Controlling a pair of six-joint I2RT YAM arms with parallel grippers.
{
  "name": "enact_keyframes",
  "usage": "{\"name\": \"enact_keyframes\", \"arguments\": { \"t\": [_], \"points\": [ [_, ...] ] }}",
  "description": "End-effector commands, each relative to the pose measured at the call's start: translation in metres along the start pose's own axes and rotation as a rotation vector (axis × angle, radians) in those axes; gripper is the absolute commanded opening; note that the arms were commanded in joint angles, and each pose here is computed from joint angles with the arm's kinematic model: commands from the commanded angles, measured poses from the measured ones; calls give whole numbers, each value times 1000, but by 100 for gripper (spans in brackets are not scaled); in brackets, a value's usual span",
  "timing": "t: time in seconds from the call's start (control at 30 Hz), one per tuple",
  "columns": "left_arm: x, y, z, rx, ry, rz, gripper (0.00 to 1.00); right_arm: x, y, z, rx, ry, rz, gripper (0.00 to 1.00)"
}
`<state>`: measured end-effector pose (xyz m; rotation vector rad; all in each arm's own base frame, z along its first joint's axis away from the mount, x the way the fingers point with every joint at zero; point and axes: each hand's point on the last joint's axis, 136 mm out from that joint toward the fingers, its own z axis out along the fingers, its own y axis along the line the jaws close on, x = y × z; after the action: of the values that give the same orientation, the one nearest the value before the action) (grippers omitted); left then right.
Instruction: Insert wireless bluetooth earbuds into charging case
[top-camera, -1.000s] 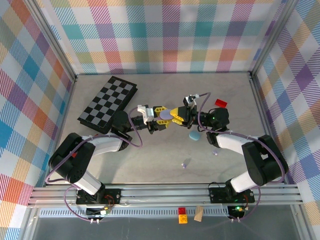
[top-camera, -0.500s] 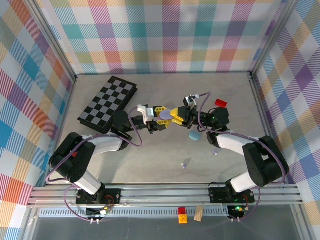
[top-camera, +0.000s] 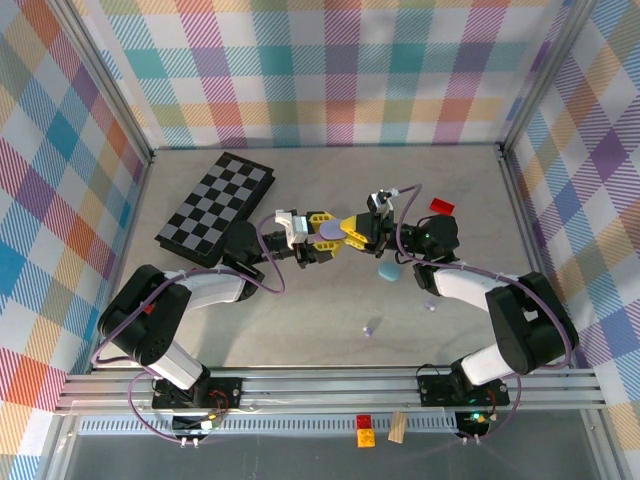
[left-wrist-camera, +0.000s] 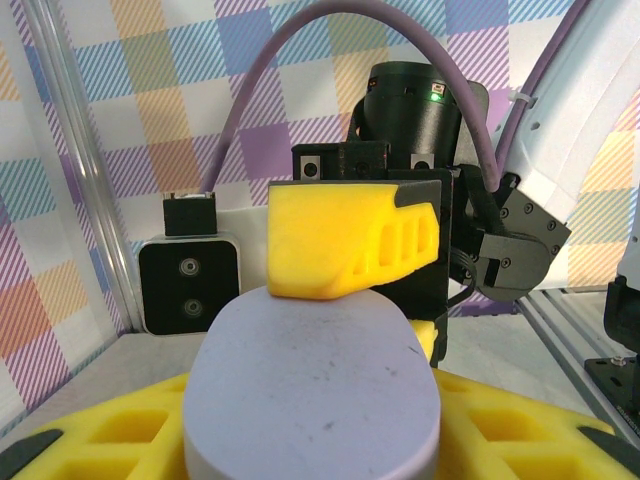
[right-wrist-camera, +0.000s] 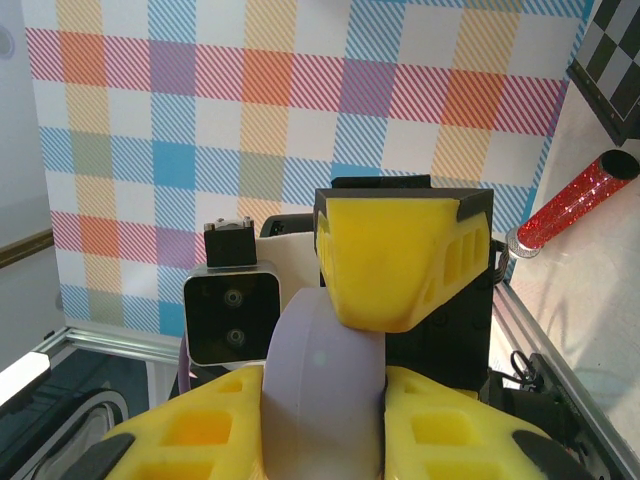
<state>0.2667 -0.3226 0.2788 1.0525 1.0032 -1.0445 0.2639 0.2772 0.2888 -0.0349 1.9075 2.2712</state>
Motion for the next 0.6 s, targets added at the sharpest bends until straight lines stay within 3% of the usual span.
{"name": "enact_keyframes", "arguments": {
  "t": [0.0,0.57],
  "points": [
    [-11,-9,-1,59,-31,46,47,-5,28,1,-57,-35,-102,6],
    [-18,-7,-2,62,-42,49,47,-5,27,-6,-23,-51,-116,5]
  ]
}}
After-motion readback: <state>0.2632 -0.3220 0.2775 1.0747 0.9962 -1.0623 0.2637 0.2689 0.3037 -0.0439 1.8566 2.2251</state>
